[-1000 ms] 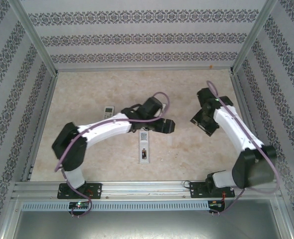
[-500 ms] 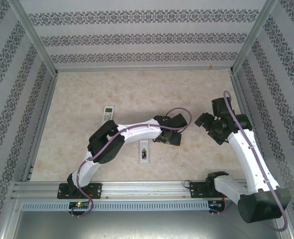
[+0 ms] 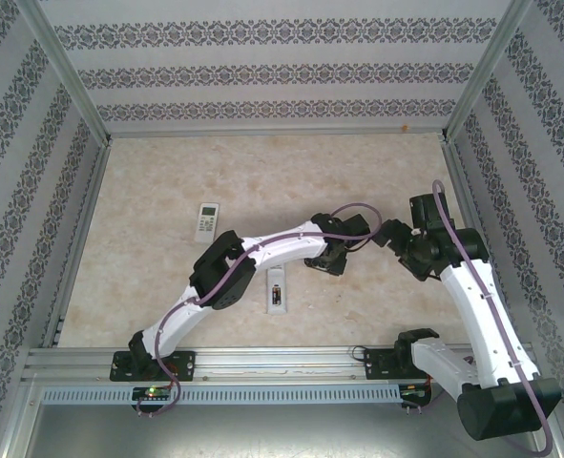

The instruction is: Load the batteries into the remote control

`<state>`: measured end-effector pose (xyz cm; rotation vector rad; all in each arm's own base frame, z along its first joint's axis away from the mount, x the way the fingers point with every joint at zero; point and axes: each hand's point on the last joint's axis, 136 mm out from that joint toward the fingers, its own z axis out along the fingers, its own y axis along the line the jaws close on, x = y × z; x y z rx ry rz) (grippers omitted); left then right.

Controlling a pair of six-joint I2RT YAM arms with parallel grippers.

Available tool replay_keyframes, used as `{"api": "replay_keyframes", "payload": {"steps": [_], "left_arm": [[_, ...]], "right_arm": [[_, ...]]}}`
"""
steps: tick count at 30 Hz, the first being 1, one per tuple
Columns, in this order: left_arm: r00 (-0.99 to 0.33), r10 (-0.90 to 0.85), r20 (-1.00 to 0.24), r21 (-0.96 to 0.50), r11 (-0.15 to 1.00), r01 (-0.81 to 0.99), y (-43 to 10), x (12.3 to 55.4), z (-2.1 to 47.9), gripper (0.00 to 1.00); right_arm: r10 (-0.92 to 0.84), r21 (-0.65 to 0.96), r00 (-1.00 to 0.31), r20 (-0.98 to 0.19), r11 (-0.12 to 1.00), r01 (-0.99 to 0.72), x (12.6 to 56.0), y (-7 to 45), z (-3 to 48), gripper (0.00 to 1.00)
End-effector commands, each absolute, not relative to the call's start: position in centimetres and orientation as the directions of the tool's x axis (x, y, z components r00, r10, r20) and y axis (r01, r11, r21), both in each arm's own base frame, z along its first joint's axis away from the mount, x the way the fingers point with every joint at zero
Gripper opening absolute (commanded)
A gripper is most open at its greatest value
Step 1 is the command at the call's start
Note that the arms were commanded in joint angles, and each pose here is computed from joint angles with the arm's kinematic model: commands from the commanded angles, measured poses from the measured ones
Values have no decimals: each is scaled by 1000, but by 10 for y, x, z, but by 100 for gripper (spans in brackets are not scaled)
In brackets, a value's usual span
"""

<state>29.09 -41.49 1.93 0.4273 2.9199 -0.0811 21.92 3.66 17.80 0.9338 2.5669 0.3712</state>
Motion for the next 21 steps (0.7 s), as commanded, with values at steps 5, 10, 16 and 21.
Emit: {"api": "replay_keyframes", "payload": {"steps": [5,10,16,21], "left_arm": [[-907,420,30,17,907,421,-390,249,-39,27],[-827,562,25,-21,827,561,-387,252,-31,25],[-497,858,-126,-145,480,865,-388,242,25,26],[-16,978,-207,-120,-9,993,-365,210,44,26]], "right_arm": [[670,381,-688,-277,734,562,217,33,185,91],[667,383,-664,-339,742,550,216,23,204,91],[633,373,-645,-428,774,512,209,13,229,92],[590,334,-634,-500,806,488,204,3,239,92]]}}
